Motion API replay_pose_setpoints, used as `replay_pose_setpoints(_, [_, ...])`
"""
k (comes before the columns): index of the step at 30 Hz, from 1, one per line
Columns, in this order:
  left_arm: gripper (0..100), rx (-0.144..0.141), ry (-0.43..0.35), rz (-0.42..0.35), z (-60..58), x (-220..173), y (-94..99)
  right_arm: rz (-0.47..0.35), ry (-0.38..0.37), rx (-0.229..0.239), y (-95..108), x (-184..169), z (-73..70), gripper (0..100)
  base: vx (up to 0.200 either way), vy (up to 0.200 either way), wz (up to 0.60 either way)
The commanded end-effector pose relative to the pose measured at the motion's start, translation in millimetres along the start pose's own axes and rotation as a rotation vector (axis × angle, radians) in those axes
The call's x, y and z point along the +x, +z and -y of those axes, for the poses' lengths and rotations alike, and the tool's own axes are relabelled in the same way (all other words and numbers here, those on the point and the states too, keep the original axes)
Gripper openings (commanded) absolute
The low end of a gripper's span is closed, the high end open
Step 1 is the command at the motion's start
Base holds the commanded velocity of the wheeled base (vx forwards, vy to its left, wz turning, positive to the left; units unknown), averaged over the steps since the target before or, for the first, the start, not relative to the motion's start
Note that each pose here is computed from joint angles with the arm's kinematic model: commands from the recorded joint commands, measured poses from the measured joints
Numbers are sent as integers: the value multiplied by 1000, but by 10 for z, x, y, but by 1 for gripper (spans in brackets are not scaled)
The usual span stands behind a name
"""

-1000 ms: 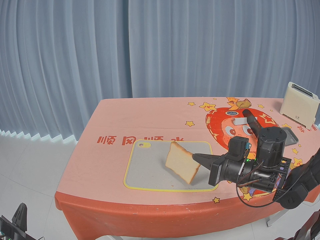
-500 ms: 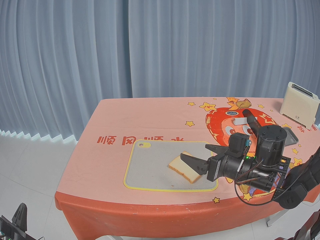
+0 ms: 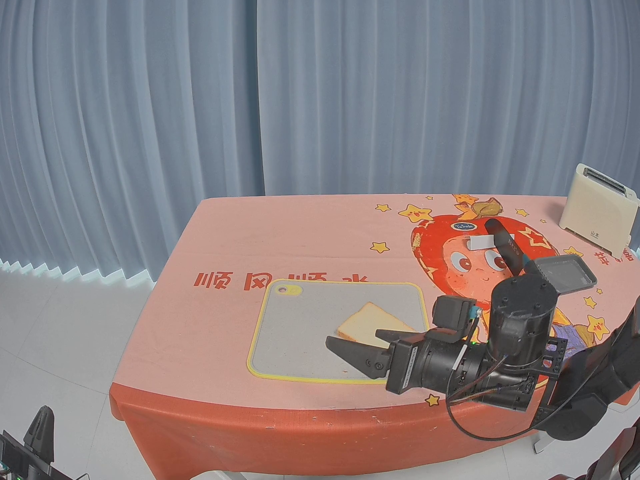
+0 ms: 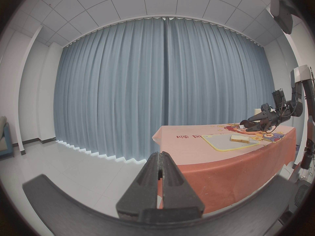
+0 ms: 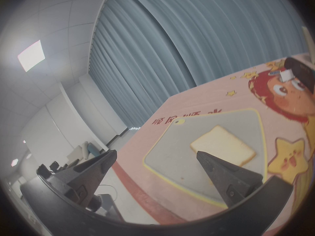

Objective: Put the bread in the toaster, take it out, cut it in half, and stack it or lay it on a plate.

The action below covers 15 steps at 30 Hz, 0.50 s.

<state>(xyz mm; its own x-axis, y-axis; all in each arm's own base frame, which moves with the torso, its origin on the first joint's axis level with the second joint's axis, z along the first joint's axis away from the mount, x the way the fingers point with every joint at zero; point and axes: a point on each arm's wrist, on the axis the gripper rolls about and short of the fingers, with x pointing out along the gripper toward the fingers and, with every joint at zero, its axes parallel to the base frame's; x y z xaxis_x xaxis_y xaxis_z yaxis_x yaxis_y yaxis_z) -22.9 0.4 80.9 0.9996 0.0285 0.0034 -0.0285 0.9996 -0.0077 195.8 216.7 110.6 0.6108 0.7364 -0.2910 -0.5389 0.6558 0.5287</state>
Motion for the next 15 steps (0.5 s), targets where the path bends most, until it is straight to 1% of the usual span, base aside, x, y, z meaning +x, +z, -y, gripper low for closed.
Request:
replay_pose_setpoints(1, [0, 0, 1, -2, 0, 1, -53, -52, 34, 40, -116, 26, -79, 100, 0, 0, 0])
replay_pose_setpoints(15, [0, 0, 1, 0, 0, 1, -51, -108, -2, 49, -258, 66, 4, 100, 0, 0, 0])
